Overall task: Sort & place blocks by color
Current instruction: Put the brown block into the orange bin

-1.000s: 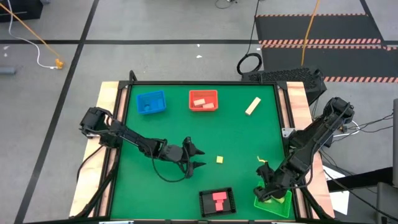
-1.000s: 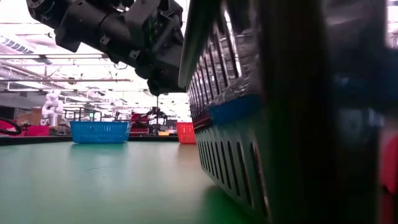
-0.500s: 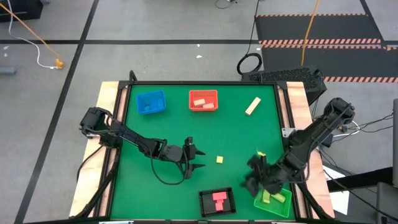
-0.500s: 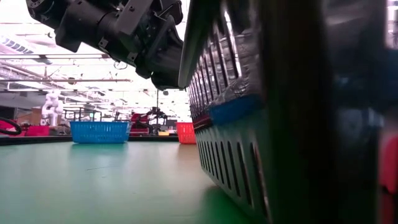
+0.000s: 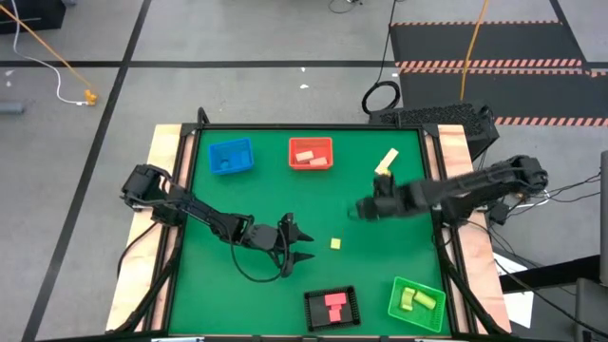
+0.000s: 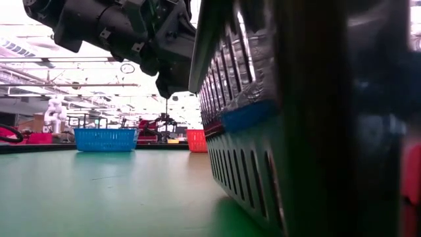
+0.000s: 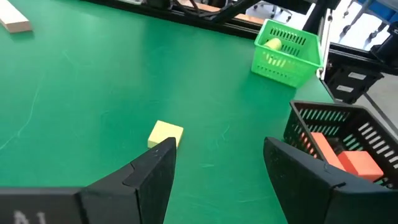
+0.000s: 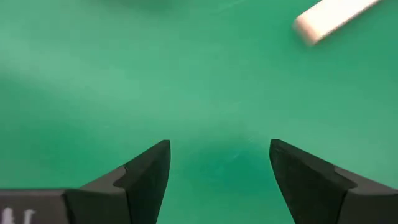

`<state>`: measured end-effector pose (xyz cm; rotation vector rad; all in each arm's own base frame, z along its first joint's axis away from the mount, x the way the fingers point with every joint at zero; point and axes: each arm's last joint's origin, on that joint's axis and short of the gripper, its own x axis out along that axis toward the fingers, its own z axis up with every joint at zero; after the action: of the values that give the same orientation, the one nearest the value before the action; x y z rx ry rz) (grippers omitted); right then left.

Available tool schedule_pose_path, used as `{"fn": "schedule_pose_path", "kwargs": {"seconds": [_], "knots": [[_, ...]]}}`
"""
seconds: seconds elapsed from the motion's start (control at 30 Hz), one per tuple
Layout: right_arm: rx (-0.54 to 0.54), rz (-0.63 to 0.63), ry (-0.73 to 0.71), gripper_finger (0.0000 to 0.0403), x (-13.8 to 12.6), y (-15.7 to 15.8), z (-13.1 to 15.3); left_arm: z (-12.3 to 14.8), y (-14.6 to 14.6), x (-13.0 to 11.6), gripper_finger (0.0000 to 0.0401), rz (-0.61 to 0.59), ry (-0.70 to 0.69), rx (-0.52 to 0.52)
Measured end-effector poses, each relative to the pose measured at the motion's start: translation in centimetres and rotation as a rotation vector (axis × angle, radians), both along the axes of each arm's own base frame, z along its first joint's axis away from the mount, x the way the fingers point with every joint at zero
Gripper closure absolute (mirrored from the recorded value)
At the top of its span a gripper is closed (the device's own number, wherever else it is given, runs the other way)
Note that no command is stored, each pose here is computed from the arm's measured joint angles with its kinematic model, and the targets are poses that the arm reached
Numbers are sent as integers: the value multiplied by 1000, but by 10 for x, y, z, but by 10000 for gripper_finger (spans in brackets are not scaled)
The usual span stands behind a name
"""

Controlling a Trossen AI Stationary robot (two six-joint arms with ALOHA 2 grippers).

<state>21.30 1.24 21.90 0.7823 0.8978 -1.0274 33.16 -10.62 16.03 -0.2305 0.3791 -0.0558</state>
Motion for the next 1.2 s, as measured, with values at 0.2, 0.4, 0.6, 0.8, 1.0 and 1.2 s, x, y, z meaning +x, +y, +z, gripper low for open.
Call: {"fn": "schedule_pose_path", "kwargs": {"seconds": [0.2,0.4,0.6,0.8,1.0,1.2], "knots": [[-83,457,209,140,2,-48,0,-1,-1,-1,160,-7,8,13],[-151,861,369,140,-3,-75,0,-4,-1,-2,160,-7,40,24],[-19,-55,148,140,-20,-112,-2,-4,0,-2,160,-3,44,26],[128,-392,-57,140,-32,-132,-34,-3,14,3,160,44,30,9],[240,-602,-254,140,-44,-144,-78,-4,29,6,160,103,42,-29],[196,-669,-264,140,-54,-146,-93,-5,36,7,160,121,51,-20]]}}
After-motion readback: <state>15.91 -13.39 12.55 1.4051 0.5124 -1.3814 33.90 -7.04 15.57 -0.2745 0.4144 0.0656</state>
